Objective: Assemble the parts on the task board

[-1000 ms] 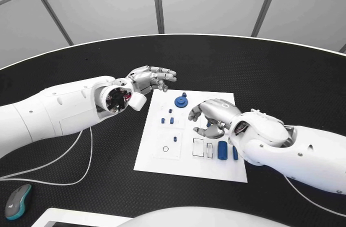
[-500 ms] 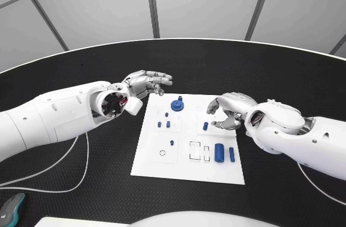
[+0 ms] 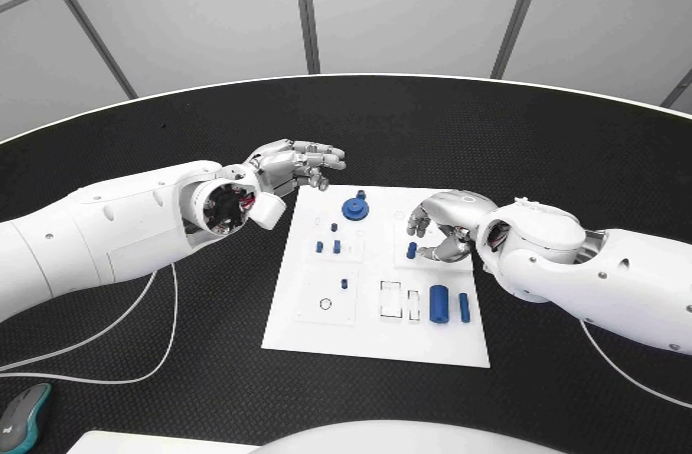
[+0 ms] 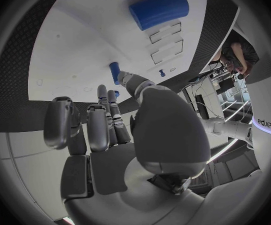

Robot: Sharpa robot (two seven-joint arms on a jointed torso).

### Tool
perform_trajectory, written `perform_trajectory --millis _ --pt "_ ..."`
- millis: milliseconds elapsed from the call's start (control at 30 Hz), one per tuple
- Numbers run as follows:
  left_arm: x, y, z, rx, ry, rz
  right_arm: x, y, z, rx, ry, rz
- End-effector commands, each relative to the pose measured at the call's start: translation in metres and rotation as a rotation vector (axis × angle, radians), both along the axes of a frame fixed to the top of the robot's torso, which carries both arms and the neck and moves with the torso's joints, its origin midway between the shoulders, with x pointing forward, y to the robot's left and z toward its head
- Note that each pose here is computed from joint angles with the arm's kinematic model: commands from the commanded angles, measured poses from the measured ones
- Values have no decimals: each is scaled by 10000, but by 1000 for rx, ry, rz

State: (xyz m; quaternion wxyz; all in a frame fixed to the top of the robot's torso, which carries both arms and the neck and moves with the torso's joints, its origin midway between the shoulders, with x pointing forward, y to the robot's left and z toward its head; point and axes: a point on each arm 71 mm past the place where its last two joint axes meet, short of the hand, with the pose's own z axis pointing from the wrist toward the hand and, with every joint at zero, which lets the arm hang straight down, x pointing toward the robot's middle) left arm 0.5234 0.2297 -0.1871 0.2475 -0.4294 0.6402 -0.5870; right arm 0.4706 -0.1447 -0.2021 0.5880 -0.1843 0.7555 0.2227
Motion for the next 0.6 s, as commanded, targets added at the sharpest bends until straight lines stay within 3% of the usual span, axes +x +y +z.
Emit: perform_trajectory --millis 33,600 --pt "-1 2 1 0 0 1 11 29 -25 -7 6 3" --pt "-5 6 3 0 0 1 13 133 -96 -28 31 25"
